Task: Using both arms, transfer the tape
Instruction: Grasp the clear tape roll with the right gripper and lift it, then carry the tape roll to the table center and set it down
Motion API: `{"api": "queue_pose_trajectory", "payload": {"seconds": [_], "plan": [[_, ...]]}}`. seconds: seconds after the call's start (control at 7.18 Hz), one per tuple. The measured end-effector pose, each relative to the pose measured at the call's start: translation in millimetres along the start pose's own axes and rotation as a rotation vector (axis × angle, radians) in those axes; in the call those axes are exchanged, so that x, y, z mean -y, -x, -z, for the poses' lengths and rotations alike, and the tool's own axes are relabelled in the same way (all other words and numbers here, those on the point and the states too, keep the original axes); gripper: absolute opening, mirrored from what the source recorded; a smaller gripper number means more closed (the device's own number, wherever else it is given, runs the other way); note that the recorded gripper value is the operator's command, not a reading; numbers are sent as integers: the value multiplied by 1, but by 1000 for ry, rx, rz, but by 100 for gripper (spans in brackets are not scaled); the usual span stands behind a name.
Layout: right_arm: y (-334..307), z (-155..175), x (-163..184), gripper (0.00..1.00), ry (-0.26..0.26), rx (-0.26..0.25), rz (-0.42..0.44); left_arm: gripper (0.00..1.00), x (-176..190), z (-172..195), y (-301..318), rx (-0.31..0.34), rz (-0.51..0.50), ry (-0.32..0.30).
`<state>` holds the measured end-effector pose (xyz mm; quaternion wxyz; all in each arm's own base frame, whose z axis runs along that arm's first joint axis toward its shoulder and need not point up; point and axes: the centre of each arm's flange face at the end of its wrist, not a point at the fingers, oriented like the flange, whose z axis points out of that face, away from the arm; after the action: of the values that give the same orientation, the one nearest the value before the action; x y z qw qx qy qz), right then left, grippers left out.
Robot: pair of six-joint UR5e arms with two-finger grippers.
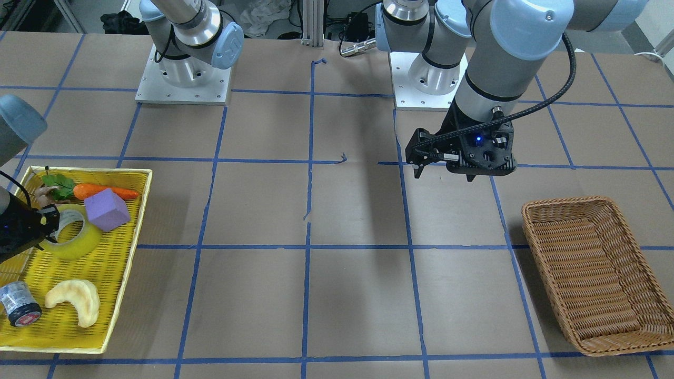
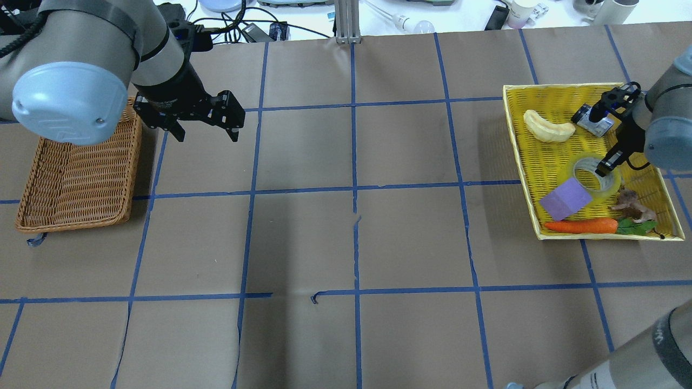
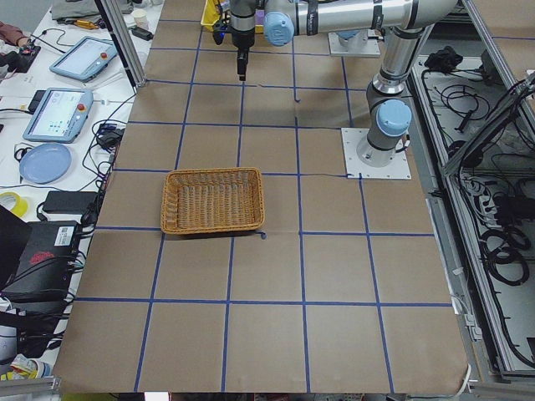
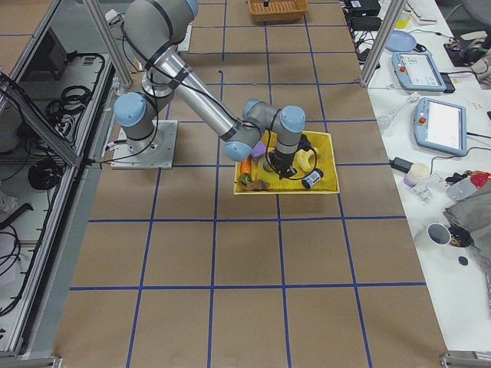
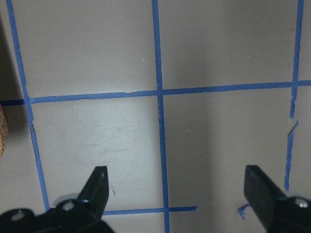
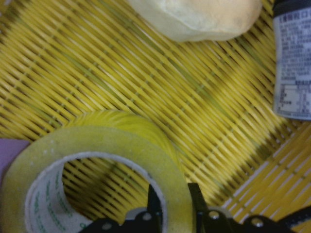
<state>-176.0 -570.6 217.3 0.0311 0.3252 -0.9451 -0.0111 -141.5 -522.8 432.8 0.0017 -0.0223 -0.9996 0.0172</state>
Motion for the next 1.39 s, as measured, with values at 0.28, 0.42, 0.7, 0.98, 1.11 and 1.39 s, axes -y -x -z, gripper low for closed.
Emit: {"api": "queue_pose_trajectory", "payload": {"seconds": [0.28,0.42,0.7,0.98,1.11,1.39], "plan": [[-25,45,14,0,-44,-55,-10,100,1,1,0,0,0,-1],[-33,71,28,0,-79,-60,-20,100,0,0,0,0,0,0],[-24,119,77,0,-128,-55,-63,100,0,0,0,1,0,1],[14,144,130,0,-130,-29,-126,100,1,-1,1,2,0,1],[41,147,158,0,-128,-13,-180,100,1,-1,1,2,0,1],[95,128,231,0,-113,19,-283,100,1,-2,2,3,1,3]]}}
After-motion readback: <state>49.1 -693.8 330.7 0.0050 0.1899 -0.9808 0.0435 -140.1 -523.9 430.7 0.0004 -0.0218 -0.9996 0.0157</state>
